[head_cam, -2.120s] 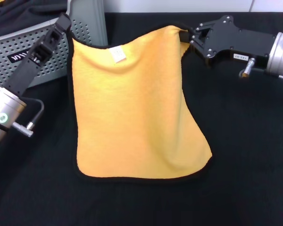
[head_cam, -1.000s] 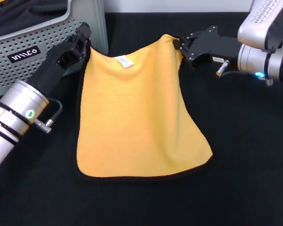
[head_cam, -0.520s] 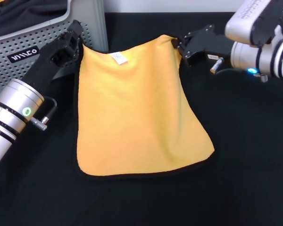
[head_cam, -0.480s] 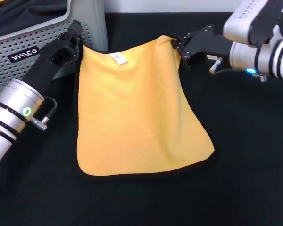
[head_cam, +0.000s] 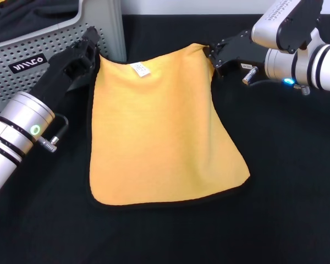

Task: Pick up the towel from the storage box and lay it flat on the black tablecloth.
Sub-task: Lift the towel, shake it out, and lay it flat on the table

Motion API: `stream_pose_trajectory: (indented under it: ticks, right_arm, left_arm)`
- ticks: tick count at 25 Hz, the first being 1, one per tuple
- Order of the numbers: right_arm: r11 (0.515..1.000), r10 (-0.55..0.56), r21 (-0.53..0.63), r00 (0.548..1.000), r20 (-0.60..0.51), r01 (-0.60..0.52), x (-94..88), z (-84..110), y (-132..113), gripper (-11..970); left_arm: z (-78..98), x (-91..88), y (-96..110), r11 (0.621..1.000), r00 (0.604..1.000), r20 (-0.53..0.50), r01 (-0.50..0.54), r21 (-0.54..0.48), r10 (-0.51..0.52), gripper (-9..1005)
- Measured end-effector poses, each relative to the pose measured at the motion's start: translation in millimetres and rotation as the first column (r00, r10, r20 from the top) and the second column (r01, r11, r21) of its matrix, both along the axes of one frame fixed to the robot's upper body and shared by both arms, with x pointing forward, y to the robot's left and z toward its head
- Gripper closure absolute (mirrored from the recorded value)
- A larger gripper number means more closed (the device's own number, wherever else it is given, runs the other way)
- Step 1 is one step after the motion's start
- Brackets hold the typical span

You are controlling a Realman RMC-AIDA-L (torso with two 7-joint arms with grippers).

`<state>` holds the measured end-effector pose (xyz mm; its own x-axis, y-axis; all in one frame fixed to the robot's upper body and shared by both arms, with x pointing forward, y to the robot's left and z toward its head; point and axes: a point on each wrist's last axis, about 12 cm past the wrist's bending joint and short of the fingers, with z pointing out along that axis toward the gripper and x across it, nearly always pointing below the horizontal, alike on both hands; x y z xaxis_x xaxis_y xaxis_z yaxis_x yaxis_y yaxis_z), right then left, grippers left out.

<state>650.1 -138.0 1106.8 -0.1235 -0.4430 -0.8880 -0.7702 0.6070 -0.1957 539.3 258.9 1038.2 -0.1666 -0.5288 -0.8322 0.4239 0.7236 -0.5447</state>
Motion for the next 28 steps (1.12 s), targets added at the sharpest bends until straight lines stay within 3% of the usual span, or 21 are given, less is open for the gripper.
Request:
stream_pose_trajectory:
  ticks: [9,16,28]
  right_arm:
    - [1.000,0.004,-0.030,1.000,0.031,-0.003,6.0,6.7,8,914]
    - [0.991,0.048,-0.123,0.998,0.029,-0.044,9.6,5.8,27,911]
    - [0.990,-0.044,-0.136,0.999,0.015,0.046,12.7,-3.0,12,907]
  left_arm:
    - [0.2,0.2,0,1.000,1.000,0.001,-0.002,0.000,0.002,980]
    - [-0.7,-0.8,1,1.000,1.000,0.003,-0.010,0.008,0.010,980]
    - [-4.1,5.5,0,0.998,0.999,-0.027,-0.018,0.061,0.020,980]
